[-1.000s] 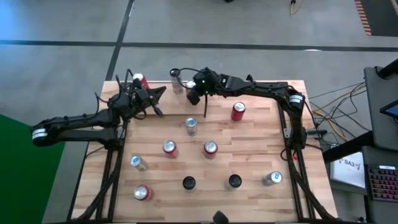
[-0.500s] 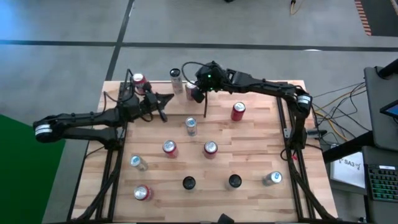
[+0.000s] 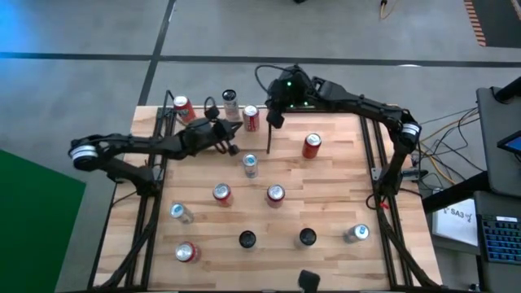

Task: Place canned beverage on shelf
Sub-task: Put the red white soda can on the shelf

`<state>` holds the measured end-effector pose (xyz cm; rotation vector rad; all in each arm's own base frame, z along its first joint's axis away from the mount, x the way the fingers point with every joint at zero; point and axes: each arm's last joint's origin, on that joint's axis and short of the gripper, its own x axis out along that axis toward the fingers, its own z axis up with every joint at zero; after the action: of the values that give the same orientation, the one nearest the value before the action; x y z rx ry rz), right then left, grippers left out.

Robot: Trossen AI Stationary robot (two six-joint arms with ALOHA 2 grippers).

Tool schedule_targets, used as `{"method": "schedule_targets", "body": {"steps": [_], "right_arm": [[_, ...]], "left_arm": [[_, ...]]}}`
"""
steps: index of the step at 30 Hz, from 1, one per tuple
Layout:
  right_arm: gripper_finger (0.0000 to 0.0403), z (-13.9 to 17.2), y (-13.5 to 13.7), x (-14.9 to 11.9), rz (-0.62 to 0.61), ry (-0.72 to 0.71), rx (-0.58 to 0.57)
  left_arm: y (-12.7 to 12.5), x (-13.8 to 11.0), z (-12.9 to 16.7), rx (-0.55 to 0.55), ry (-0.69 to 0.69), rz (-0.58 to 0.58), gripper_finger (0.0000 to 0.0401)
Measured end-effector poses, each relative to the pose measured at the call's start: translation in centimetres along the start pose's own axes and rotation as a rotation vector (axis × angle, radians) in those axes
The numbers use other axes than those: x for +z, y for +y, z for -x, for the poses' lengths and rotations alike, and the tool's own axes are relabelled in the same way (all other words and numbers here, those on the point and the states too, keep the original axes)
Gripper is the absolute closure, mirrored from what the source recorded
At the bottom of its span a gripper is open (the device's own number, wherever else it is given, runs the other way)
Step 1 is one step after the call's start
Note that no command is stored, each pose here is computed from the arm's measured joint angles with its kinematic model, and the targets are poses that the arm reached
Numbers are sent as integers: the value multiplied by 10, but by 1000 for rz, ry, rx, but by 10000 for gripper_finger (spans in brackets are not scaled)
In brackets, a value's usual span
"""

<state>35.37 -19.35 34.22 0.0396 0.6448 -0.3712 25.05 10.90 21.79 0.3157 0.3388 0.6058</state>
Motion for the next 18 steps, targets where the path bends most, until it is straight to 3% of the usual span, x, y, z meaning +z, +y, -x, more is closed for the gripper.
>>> {"method": "schedule_targets", "body": {"steps": [5, 15, 18], "right_arm": [[390, -2, -11, -7, -63, 10, 38], [390, -3, -8, -5, -49, -12, 46], [390, -3, -8, -4, -47, -31, 37]], "left_arm": [[0, -5, -15, 62, 59, -28, 401], [-8, -18, -26, -14, 100, -113, 401], [-5, -18, -30, 6, 112, -111, 401]]}}
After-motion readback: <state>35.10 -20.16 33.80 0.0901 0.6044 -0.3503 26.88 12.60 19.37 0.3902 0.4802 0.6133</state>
